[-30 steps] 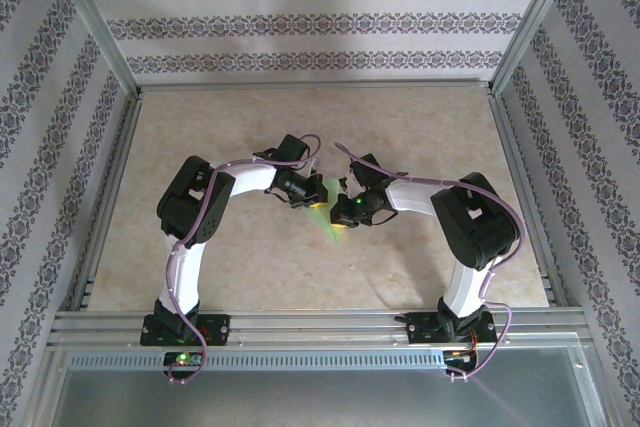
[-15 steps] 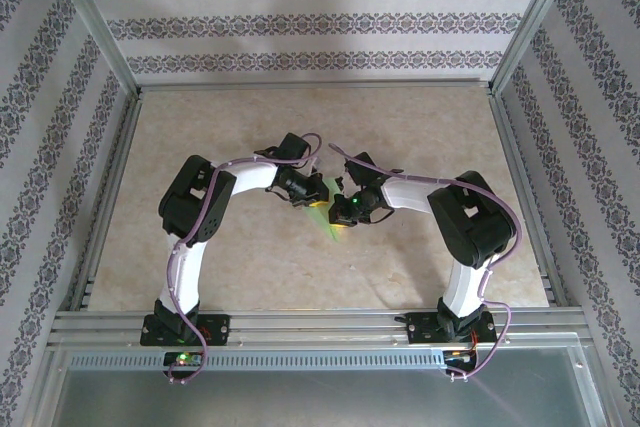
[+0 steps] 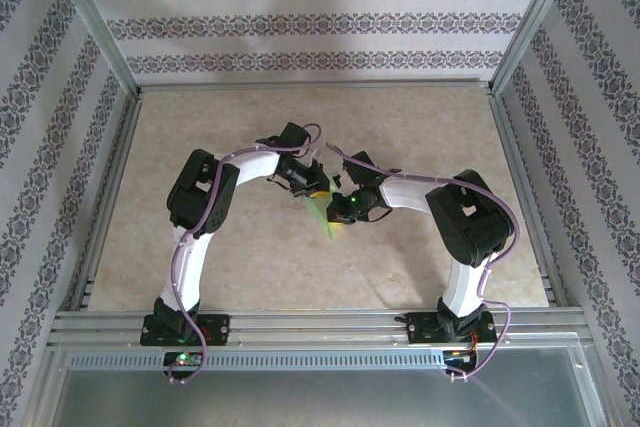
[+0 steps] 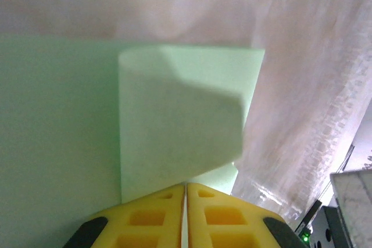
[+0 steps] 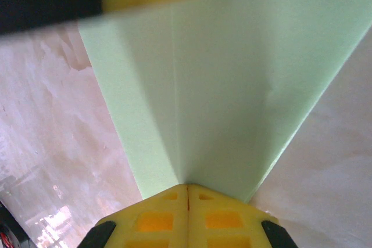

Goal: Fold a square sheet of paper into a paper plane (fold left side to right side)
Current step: Fourth fold the wing at the center of the table.

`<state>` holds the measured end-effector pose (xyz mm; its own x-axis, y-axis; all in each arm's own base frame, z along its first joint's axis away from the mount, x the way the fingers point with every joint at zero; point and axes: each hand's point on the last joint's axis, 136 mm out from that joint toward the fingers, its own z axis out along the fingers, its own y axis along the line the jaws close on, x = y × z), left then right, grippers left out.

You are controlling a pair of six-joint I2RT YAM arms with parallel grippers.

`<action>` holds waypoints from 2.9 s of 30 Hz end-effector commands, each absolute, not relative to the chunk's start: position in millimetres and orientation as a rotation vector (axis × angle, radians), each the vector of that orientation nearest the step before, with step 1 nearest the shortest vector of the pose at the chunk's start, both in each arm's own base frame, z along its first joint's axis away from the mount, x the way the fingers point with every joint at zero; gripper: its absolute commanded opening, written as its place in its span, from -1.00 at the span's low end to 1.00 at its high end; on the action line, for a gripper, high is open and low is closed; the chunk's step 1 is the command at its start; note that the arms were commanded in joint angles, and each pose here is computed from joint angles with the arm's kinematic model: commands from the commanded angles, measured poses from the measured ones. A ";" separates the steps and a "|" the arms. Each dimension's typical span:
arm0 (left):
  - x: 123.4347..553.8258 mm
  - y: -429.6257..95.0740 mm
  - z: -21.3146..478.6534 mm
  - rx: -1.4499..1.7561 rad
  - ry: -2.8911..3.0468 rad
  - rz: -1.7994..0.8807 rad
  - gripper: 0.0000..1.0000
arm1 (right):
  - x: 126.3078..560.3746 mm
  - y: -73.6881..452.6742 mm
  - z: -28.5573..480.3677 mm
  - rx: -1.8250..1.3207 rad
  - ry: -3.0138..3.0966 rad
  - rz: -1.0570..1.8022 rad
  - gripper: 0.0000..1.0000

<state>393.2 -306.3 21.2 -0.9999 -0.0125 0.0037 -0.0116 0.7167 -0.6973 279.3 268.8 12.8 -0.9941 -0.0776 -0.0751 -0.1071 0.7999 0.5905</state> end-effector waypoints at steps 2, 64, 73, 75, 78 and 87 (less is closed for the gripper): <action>444.0 -266.9 1.5 -0.109 2.846 -0.983 -0.77 | 223.4 229.1 -38.4 -0.121 3.218 0.693 -1.00; 371.8 -313.1 -8.0 0.098 2.831 -1.105 -0.95 | 265.9 223.7 19.0 -0.130 3.050 0.838 -1.00; 369.3 -312.3 -8.7 0.089 2.829 -1.112 -0.96 | 291.4 269.0 79.1 -0.044 2.814 1.176 -1.00; 369.6 -313.4 -7.9 0.091 2.826 -1.116 -0.96 | 294.9 269.9 71.0 -0.001 2.814 1.153 -1.00; 369.7 -313.4 -7.1 0.097 2.824 -1.115 -0.96 | 298.1 268.1 53.3 0.052 2.830 1.106 -1.00; 367.8 -311.8 -6.1 0.112 2.831 -1.108 -0.96 | 306.9 272.8 27.3 0.076 2.861 1.023 -1.00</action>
